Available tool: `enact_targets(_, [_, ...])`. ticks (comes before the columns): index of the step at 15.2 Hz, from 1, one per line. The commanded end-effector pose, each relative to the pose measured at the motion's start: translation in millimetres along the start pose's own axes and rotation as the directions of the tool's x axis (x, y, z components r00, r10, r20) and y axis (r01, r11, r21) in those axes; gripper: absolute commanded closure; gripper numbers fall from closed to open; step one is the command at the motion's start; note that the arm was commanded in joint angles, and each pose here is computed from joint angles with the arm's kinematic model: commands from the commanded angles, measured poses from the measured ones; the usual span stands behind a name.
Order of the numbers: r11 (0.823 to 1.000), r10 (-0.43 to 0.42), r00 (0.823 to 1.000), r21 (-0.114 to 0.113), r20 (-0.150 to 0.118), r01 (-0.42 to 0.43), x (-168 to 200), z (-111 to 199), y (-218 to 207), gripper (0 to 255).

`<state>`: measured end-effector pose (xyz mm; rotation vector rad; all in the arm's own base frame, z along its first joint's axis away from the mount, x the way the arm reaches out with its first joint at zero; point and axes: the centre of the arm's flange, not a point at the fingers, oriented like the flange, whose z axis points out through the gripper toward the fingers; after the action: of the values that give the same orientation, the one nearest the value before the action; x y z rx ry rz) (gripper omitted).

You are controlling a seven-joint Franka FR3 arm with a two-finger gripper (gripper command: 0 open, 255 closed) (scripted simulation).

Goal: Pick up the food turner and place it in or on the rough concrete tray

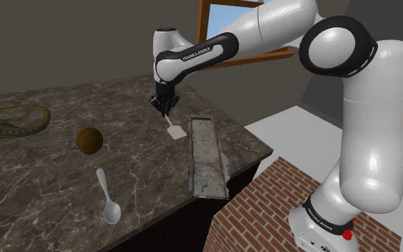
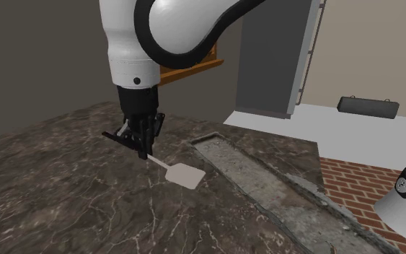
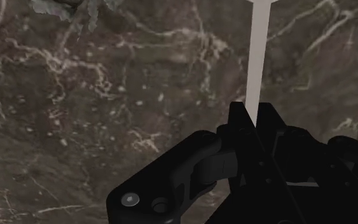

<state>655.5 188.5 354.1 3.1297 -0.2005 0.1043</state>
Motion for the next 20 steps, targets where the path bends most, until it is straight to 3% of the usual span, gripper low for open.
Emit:
enact_targets(1, [1.0, 0.0, 1.0, 0.0, 0.0, 0.0, 1, -11, 0, 255])
enact_targets(20, [1.0, 0.0, 1.0, 0.0, 0.0, 0.0, 7, -106, 0, 255])
